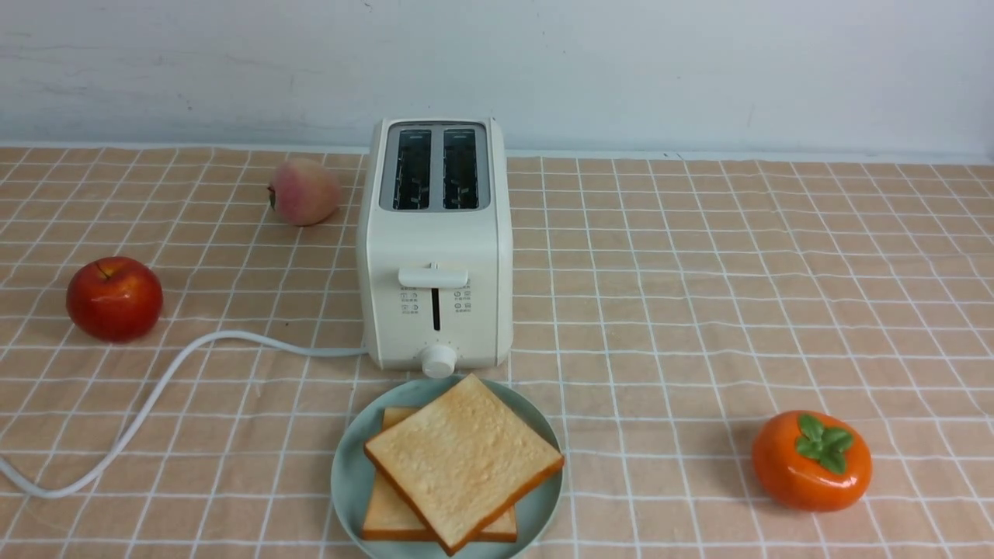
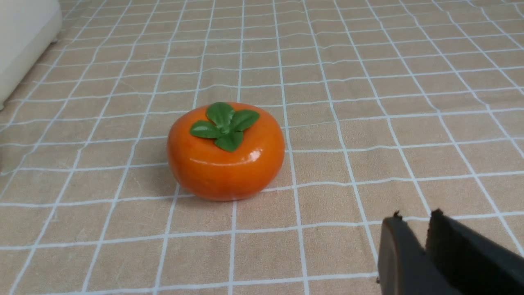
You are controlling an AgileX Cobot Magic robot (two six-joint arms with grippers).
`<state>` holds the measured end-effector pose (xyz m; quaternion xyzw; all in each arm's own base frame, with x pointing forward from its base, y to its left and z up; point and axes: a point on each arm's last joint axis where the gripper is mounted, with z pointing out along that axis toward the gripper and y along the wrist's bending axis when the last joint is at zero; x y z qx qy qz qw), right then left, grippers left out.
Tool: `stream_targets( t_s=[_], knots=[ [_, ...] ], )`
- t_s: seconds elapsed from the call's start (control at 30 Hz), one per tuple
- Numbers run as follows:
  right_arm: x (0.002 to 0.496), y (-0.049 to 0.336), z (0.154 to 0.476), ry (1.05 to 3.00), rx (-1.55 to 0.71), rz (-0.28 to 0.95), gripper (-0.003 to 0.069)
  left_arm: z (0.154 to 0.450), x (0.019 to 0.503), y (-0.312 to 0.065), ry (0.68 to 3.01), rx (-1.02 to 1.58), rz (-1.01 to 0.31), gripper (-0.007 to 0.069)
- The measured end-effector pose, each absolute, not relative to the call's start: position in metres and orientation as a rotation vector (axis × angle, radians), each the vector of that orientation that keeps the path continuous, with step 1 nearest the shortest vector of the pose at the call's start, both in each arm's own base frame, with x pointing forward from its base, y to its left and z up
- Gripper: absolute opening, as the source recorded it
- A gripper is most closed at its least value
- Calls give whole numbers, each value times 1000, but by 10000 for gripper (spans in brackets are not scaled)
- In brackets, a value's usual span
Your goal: Take toasted bread from bread machine on light coffee tablecloth place on plate.
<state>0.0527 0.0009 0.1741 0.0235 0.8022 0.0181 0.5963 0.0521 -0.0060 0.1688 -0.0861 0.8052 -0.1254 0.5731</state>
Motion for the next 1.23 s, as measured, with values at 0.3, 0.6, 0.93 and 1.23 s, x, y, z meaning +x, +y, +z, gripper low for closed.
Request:
stream_targets(
  t_s=[0.3,0.6,0.93,1.23],
  knots=[
    [53,1,174,1862,55,42,120,169,52,-6,1888,-202,-294,53],
    [53,1,174,1862,55,42,135,169,52,-6,1888,-202,-294,61],
    [53,1,174,1862,55,42,148,169,52,-6,1888,-202,-294,74],
    [53,1,174,1862,55,42,161,169,52,-6,1888,-202,-294,83]
  ],
)
